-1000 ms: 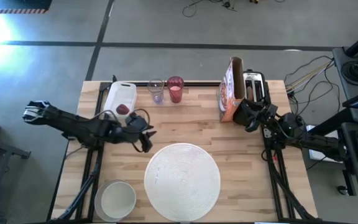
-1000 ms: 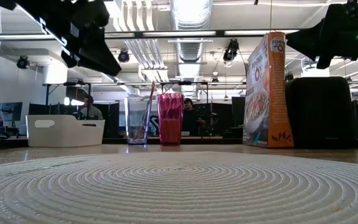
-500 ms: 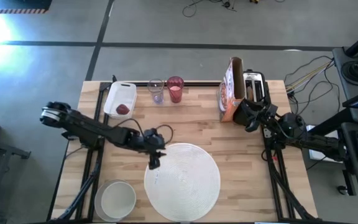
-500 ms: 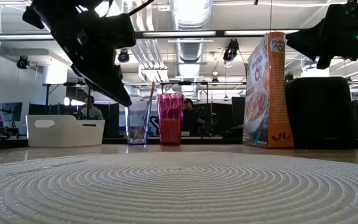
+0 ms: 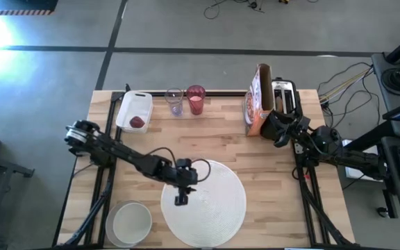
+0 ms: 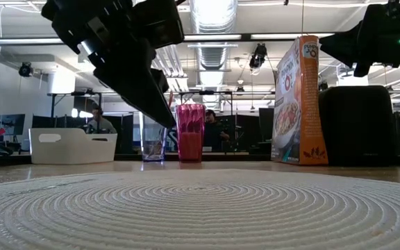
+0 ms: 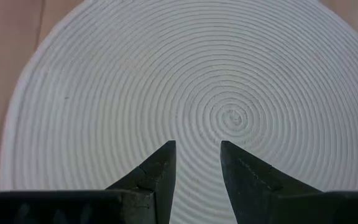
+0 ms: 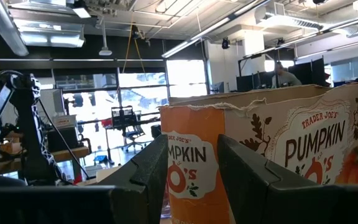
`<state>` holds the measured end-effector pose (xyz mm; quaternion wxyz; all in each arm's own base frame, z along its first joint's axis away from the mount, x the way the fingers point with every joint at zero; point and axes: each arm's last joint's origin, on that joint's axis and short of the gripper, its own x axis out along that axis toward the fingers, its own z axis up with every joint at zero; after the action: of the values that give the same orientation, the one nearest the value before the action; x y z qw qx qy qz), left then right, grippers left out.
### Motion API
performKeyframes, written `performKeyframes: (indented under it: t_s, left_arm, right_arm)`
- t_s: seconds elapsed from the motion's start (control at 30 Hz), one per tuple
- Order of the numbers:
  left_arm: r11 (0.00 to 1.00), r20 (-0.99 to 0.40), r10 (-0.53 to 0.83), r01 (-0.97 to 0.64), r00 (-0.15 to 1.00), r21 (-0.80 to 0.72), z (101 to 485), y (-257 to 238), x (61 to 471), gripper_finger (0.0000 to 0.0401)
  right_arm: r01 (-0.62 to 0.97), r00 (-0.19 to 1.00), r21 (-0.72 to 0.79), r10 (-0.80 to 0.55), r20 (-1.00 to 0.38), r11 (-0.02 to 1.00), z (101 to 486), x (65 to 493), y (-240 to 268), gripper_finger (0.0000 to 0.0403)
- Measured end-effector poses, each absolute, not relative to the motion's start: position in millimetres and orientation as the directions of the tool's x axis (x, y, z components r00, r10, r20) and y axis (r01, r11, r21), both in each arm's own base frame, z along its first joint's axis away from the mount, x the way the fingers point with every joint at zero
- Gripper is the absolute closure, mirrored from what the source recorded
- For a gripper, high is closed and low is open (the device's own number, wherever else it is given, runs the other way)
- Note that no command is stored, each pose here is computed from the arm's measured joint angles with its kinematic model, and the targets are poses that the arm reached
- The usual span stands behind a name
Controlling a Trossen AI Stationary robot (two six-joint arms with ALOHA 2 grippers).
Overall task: Arrange a breakfast setting
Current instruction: Move the white table mat to the center of the table
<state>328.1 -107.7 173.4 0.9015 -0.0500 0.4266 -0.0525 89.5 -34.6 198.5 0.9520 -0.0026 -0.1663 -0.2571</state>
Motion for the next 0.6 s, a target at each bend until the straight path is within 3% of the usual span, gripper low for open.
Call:
performKeyframes:
  t_s: [0.6]
  left_arm:
    - [0.985,-0.786,-0.175,0.112,0.593,-0.134,144,-136,342,0.0291]
  right_arm:
    - [0.491,0.812,0.081,-0.489,0.318,0.868,198,90,-35,0.0275]
